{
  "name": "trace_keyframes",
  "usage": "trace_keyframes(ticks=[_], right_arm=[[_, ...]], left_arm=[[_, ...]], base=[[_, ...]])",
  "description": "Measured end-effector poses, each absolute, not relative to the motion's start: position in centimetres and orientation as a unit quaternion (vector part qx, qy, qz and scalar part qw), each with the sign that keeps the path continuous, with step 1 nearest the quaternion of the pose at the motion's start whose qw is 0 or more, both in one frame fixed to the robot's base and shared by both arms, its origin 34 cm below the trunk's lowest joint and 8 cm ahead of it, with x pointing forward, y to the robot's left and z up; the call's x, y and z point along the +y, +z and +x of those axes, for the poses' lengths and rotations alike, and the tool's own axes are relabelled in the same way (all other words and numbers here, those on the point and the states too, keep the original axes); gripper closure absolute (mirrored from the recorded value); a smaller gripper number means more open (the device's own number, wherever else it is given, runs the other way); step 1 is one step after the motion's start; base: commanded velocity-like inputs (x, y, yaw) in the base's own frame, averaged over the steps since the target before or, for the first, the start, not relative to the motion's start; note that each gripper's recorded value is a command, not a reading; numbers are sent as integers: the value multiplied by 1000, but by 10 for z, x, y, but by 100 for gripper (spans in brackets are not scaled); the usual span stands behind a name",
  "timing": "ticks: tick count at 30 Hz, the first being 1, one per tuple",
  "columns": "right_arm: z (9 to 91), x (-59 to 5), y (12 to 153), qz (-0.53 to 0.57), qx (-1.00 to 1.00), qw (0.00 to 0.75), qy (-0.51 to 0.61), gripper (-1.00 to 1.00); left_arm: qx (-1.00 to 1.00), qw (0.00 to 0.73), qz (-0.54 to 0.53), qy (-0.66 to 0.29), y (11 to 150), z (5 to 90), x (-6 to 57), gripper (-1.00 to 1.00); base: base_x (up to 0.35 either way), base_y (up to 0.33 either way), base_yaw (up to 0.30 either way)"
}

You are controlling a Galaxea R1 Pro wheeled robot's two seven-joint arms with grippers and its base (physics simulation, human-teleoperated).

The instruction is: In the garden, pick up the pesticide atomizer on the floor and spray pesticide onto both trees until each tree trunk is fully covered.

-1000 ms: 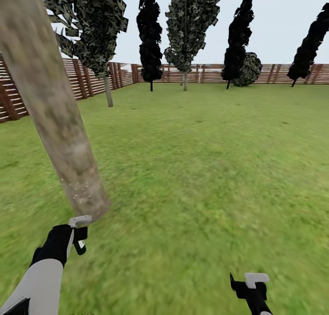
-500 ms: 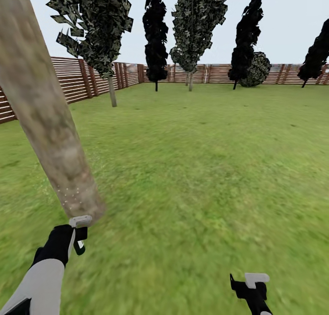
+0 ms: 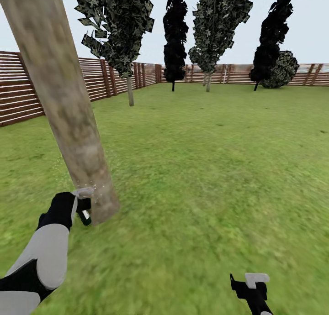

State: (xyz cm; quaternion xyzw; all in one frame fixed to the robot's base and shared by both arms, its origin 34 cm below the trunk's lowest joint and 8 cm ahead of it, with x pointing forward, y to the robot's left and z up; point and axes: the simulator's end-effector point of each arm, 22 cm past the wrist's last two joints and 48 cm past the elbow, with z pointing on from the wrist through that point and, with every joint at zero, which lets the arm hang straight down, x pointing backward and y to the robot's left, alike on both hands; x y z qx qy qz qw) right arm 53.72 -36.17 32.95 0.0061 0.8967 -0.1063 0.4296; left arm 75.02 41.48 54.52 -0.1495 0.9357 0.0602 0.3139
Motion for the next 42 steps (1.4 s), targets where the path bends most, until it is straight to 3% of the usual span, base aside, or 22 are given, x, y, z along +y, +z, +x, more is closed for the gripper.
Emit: trace_keyframes(ticks=[11, 25, 34, 42], right_arm=[[537, -363, 330, 6, 897, 430, -107, -100], [537, -363, 330, 6, 897, 430, -107, -100], [537, -362, 330, 6, 897, 430, -107, -100], [537, -363, 330, 6, 897, 430, -107, -100]], left_arm=[[925, 343, -137, 90, 593, 775, 444, 100], [925, 344, -133, 93, 595, 776, 443, 100], [925, 345, -131, 94, 595, 777, 442, 100], [925, 345, -130, 95, 595, 777, 442, 100]], base=[[0, -23, 2], [11, -267, 25], [158, -252, 259], [193, -231, 15]])
